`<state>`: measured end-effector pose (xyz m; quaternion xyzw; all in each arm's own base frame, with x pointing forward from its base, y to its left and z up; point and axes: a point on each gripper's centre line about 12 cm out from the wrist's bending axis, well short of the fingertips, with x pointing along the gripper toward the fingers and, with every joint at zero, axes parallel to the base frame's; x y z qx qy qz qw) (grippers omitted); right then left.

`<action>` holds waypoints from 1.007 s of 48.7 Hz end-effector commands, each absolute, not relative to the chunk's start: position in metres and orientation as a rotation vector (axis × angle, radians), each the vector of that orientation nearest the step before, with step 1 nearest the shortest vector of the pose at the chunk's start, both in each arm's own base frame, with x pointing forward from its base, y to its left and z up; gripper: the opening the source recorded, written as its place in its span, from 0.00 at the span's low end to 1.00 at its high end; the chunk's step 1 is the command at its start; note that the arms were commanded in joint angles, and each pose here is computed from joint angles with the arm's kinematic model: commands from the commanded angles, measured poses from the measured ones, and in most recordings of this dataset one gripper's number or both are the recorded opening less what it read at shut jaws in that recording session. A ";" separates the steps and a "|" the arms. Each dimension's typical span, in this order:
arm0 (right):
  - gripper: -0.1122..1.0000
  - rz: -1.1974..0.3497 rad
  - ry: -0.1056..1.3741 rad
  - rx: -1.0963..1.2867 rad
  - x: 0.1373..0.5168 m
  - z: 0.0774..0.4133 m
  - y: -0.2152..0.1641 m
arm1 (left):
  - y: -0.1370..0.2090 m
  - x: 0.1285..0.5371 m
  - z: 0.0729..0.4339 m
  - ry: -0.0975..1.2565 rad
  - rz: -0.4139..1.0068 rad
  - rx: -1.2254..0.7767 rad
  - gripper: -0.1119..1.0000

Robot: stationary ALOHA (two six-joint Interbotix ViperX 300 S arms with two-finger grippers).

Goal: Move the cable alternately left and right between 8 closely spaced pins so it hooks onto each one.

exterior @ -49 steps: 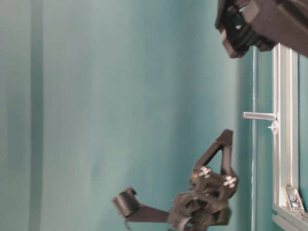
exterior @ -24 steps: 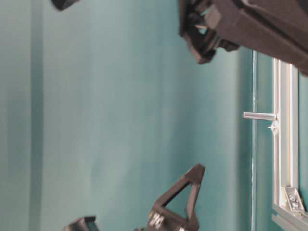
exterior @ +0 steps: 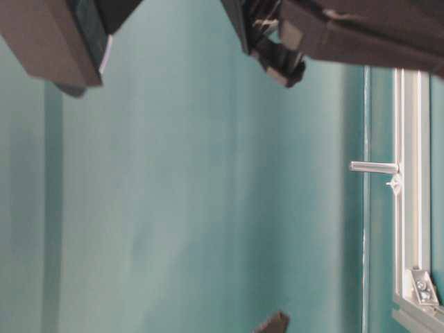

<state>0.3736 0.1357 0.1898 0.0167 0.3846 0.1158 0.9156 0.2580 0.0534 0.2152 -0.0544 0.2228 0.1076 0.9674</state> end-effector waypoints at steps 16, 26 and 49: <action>0.10 0.207 0.893 0.125 0.387 0.198 0.167 | 0.045 0.226 0.222 0.393 0.210 -0.111 0.15; 0.46 0.150 0.915 0.233 0.400 0.190 0.173 | 0.040 0.205 0.219 0.398 0.207 -0.123 0.15; 0.83 0.056 0.968 0.374 0.419 0.168 0.181 | 0.031 0.163 0.210 0.385 0.197 -0.123 0.15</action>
